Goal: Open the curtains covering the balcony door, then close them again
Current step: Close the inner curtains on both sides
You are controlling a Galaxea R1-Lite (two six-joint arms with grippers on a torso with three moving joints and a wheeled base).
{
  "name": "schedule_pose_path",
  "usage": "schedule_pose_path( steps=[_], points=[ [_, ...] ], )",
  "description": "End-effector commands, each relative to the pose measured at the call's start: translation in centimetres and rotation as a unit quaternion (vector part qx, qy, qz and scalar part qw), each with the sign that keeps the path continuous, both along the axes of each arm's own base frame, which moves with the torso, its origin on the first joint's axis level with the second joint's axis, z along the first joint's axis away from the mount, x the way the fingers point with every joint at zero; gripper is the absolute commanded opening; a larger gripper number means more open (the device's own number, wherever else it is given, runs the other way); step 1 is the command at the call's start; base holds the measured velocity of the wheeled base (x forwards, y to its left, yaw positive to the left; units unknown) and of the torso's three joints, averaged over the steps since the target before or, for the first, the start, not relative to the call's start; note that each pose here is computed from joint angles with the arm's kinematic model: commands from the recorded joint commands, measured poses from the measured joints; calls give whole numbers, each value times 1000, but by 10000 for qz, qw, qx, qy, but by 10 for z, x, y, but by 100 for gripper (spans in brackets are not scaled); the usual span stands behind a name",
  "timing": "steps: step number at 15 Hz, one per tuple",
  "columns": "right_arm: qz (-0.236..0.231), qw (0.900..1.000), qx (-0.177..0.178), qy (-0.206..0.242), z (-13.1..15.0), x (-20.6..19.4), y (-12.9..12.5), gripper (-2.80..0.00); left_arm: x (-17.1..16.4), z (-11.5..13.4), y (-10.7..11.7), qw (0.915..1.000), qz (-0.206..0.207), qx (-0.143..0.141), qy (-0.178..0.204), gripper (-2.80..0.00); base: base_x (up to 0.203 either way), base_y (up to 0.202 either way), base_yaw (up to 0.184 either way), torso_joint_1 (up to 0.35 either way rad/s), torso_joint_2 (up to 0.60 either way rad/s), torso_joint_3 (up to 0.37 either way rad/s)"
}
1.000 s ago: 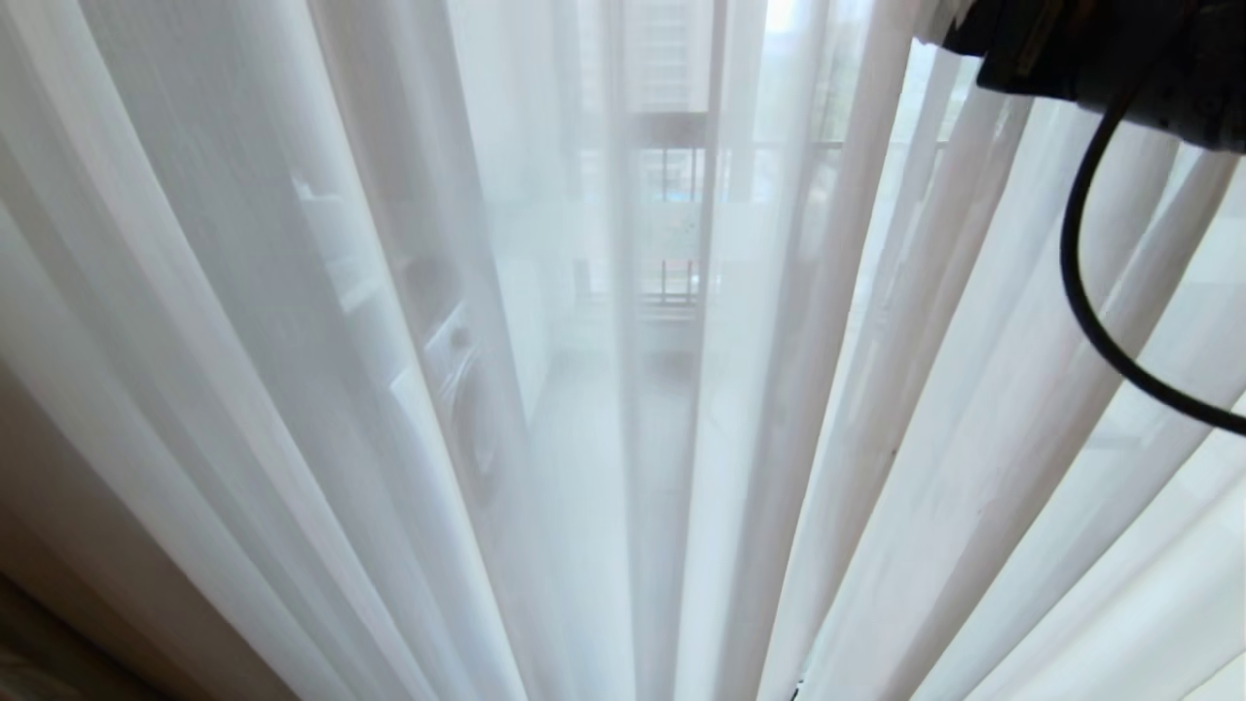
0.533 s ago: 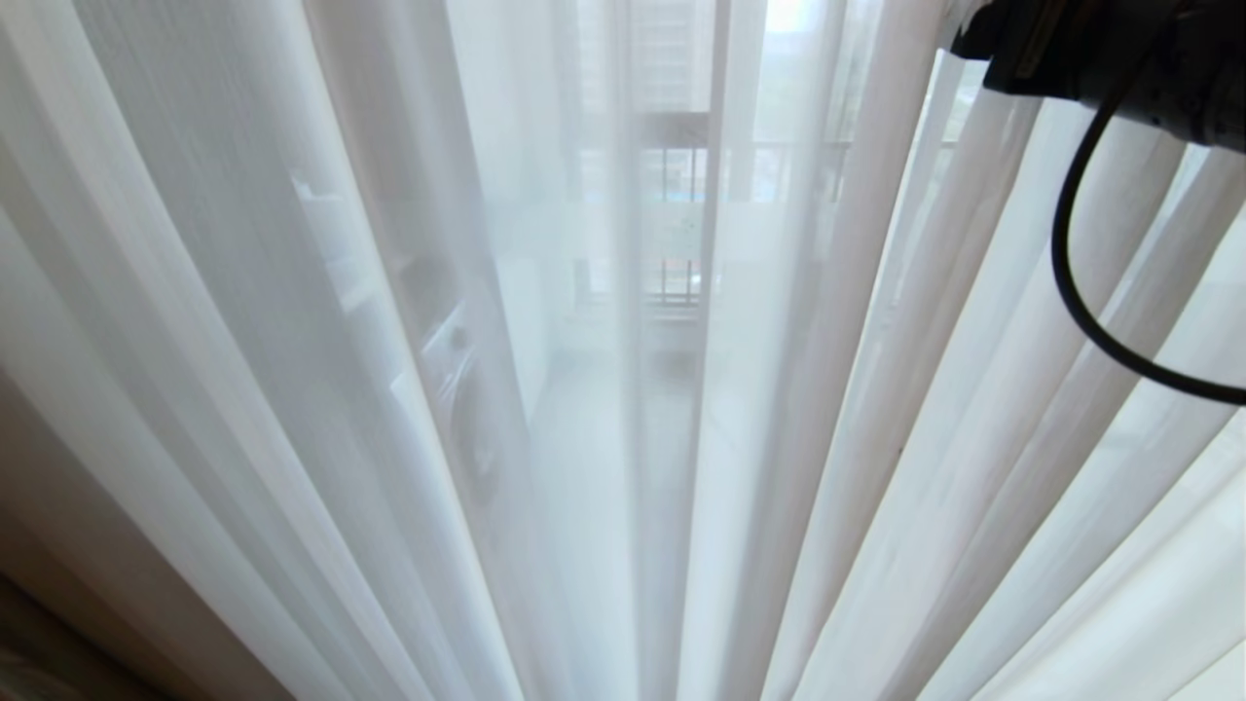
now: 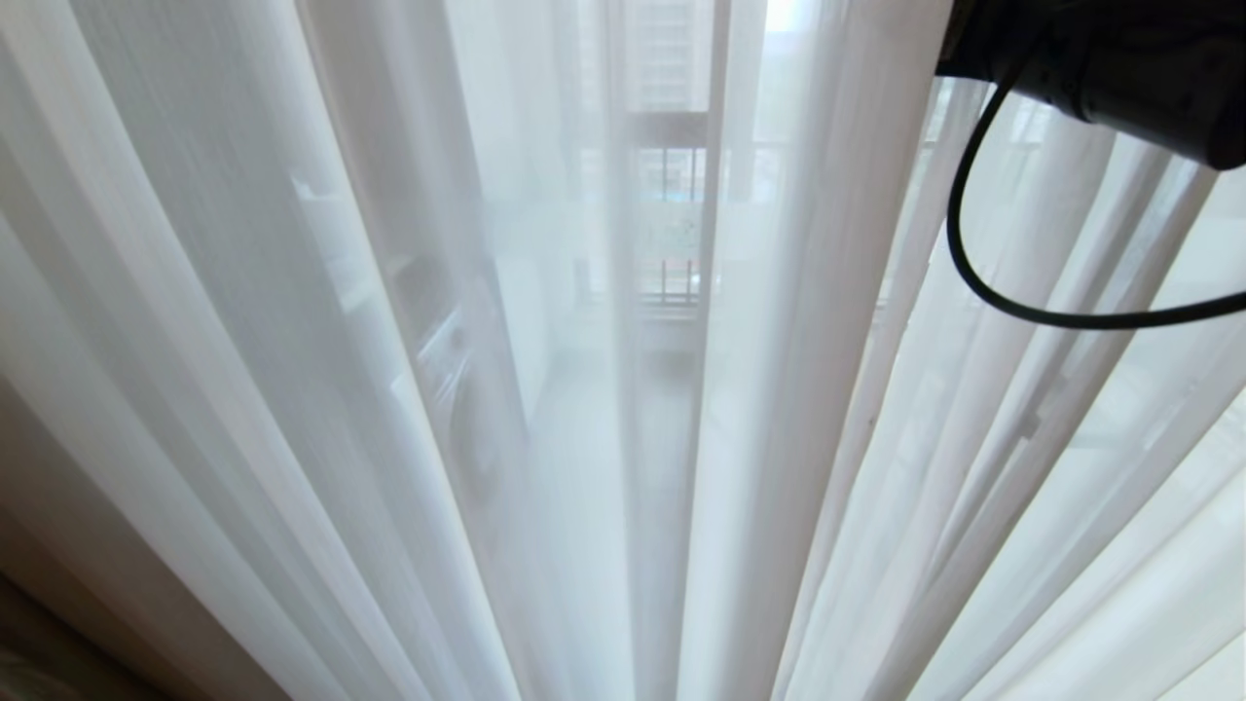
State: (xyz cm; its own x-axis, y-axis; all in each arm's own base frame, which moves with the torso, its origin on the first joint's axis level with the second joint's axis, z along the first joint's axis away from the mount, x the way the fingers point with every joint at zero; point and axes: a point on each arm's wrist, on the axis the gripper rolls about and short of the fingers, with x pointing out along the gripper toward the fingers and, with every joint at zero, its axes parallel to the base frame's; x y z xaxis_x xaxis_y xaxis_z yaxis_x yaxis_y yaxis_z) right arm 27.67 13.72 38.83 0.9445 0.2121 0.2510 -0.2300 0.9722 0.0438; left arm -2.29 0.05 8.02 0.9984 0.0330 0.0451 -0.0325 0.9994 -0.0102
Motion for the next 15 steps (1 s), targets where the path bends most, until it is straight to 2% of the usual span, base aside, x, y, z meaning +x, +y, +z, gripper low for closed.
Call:
schedule_pose_path(
  steps=[1,4,5,10,15],
  points=[
    [-5,10000,-46,84,-8,11,6,0,0,0,0,10000,8,-2,-5,-280,0,0,0,0,0,0],
    [-14,9999,-58,92,-9,12,6,0,0,0,0,10000,11,-5,-5,-280,0,0,0,0,0,0],
    [-14,9999,-56,88,-8,12,6,-280,0,0,0,10000,4,-1,-5,-280,0,0,0,0,0,0],
    [13,10000,-29,62,-6,8,4,-280,0,0,0,10000,11,-2,-5,-280,0,0,0,0,0,0],
    [106,9999,0,-2,2,-12,-2,-280,0,0,0,10000,11,-2,-5,-280,0,0,0,0,0,0]
  ],
)
